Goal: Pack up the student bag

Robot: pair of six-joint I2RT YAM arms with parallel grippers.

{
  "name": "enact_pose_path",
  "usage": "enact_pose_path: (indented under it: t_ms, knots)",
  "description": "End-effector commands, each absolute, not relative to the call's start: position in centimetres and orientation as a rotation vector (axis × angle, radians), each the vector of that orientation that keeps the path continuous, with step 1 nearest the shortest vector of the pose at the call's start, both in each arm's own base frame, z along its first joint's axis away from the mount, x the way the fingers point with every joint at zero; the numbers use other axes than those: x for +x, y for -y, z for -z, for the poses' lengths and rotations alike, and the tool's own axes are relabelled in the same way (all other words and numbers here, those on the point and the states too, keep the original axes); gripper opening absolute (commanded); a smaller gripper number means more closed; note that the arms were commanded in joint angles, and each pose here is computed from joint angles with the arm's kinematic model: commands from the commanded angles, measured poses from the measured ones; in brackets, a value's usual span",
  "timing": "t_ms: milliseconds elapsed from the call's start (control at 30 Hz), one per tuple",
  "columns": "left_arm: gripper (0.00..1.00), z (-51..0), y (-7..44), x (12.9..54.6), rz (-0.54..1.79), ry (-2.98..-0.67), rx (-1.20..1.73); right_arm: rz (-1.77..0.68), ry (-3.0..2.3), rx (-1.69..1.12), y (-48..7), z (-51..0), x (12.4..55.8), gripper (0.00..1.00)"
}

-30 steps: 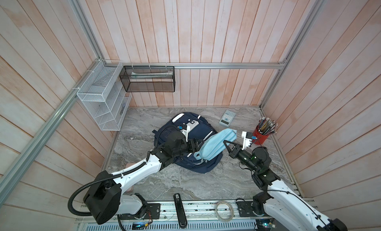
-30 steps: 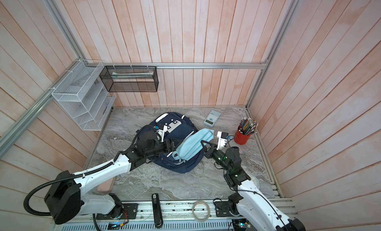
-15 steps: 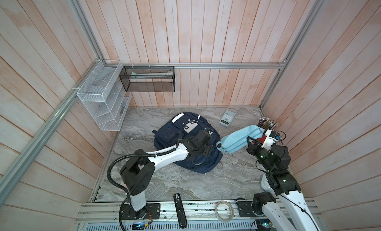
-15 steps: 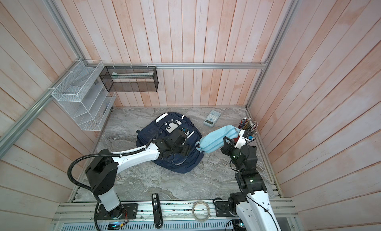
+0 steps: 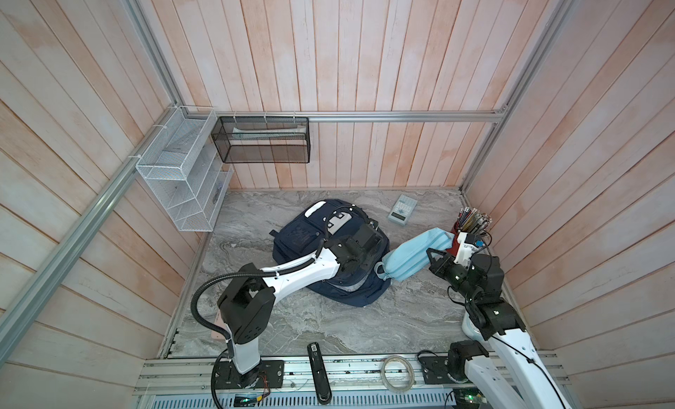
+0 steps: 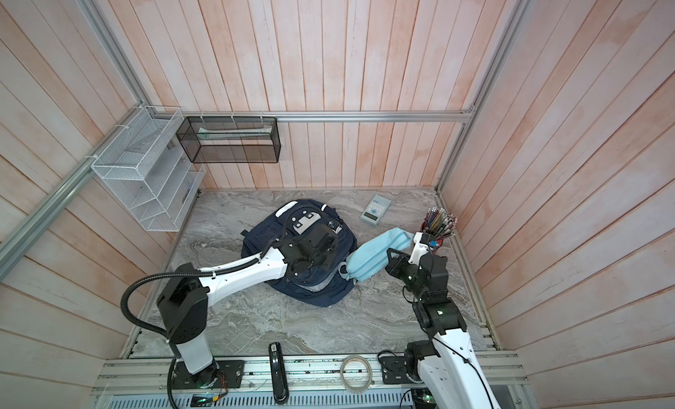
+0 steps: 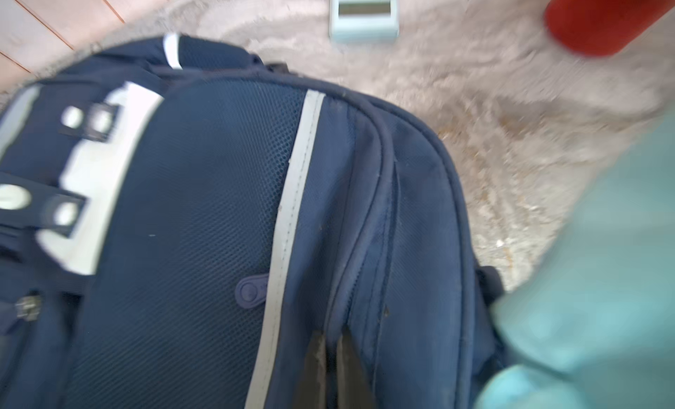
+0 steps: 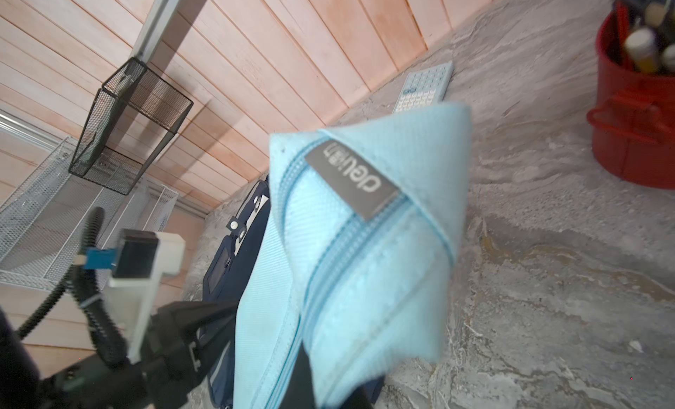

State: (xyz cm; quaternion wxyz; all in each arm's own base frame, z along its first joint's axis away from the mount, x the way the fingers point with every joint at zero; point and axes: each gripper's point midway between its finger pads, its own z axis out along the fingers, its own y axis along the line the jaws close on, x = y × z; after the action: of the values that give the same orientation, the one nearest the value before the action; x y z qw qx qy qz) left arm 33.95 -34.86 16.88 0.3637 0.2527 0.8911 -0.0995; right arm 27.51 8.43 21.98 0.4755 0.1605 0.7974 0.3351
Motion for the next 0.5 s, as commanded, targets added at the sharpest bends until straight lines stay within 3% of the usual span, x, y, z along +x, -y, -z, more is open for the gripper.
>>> enact_pose_path:
  t_ms: [0, 167, 467]
  knots:
    - [0.0, -23.9, 33.5, 35.8, 0.459, -2.182, 0.522, -1.018, -1.925, 0.388, -10.4, -21.8, 27.4, 0.0]
    - [0.0, -27.9, 34.2, 34.9, 0.687, -2.102, 0.529, -1.316, -1.865, 0.422, -13.4, -20.5, 28.1, 0.0]
    - [0.0, -29.9, 34.6, 34.4, 0.753, -2.073, 0.547, -1.329, -1.983, 0.32, -22.0, -18.4, 34.3, 0.0]
